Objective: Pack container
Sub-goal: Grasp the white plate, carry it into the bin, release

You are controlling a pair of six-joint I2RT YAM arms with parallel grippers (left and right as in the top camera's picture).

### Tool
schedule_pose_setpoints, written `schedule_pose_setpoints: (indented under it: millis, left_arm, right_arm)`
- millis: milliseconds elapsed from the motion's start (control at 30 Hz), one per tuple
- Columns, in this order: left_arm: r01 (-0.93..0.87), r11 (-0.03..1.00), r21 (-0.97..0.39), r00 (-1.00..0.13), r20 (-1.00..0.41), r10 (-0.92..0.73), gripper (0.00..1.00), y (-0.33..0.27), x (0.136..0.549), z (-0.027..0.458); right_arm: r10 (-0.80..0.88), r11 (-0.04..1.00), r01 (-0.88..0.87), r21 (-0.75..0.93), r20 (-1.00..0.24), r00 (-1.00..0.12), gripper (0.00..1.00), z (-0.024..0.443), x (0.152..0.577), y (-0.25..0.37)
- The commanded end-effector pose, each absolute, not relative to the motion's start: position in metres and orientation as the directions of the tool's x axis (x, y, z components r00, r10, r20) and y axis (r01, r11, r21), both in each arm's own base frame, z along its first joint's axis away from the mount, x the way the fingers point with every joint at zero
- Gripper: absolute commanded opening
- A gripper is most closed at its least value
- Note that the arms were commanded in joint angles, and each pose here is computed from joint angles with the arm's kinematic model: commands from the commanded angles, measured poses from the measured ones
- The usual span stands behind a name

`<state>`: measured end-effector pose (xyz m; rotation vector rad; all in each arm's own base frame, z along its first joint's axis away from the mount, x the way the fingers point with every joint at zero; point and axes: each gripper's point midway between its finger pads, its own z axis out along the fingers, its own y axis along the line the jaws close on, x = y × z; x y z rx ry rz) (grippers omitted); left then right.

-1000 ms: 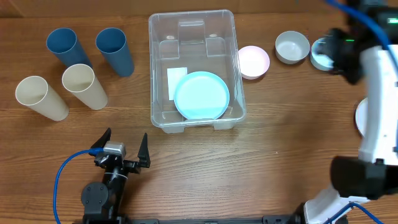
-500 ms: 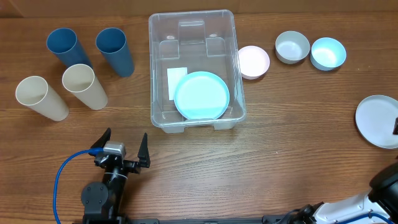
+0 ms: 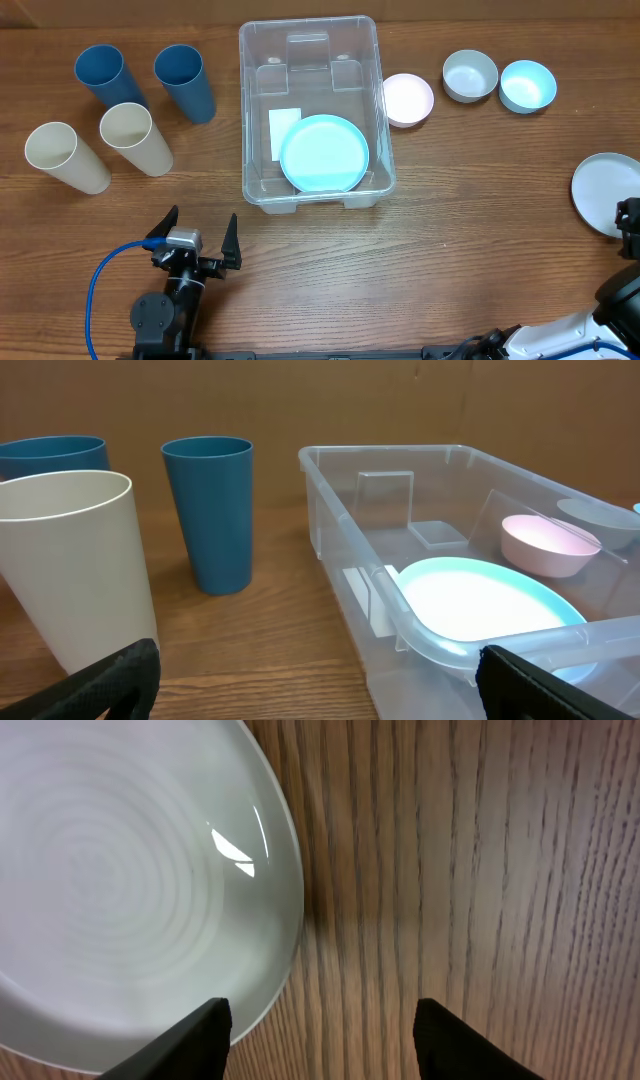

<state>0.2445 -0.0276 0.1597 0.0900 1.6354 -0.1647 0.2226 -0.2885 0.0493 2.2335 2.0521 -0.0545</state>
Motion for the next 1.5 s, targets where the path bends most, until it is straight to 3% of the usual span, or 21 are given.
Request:
schedule_pose_setpoints:
  millis: [0,133,200,333,500,733,867,1067,1167,1300,1467]
  left_arm:
    - [0.162,0.986,-0.043,-0.065,-0.997,-0.033,1.00,-0.028,0.244,0.160]
    - [0.162,0.986,-0.043,-0.065,-0.997,-0.033,1.00,-0.028,0.244,0.160]
    - [0.162,0.986,-0.043,-0.065,-0.997,-0.033,1.00,-0.028,0.244,0.160]
    - [0.162,0.986,-0.043,-0.065,-0.997,-0.033,1.00,-0.028,0.244,0.160]
    - [0.162,0.986,-0.043,-0.065,-0.997,-0.033,1.00,-0.028,0.244,0.160]
    - [0.162,0.986,-0.043,-0.065,-0.997,-0.033,1.00,-0.028,0.244,0.160]
    - [0.162,0.986,-0.043,-0.065,-0.997,-0.033,1.00,-0.028,0.244,0.160]
    - [0.162,0.986,-0.043,-0.065,-0.997,-0.033,1.00,-0.028,0.244,0.160]
    - [0.162,0.986,-0.043,-0.065,-0.997,-0.033,1.00,-0.028,0.244,0.160]
    - [0.162,0.986,-0.043,-0.065,-0.997,-0.033,1.00,-0.028,0.244,0.160]
    - [0.162,0.986,-0.043,-0.065,-0.997,-0.033,1.00,-0.028,0.244,0.160]
  right_arm:
    - [0.993,-0.076,0.996,0.044,-0.086,0.080,0.60,0.034,0.222,-0.285]
    - [0.996,-0.077,0.997,0.024,-0.033,0.077,0.59,0.006,0.223,-0.280]
    - [0.997,-0.077,0.997,0.027,0.000,0.077,0.54,-0.005,0.225,-0.277]
    - [0.997,-0.077,0.997,0.019,0.019,0.076,0.28,-0.015,0.225,-0.275]
    - [0.996,-0.068,0.996,0.050,0.067,0.064,0.04,-0.013,0.232,-0.266]
    - [0.995,0.074,0.993,0.089,0.067,-0.080,0.04,0.039,0.273,-0.242]
    - [0.978,0.206,0.958,0.199,-0.062,-0.198,0.04,0.129,0.319,-0.222]
    - [0.914,0.393,0.852,0.345,-0.245,-0.323,0.04,0.256,0.350,-0.170]
    - [0.803,0.595,0.670,0.443,-0.336,-0.491,0.04,0.312,0.364,-0.096]
    - [0.632,0.762,0.455,0.460,-0.375,-0.678,0.04,0.328,0.368,0.009]
    - [0.413,0.886,0.267,0.380,-0.382,-0.827,0.04,0.304,0.361,0.106]
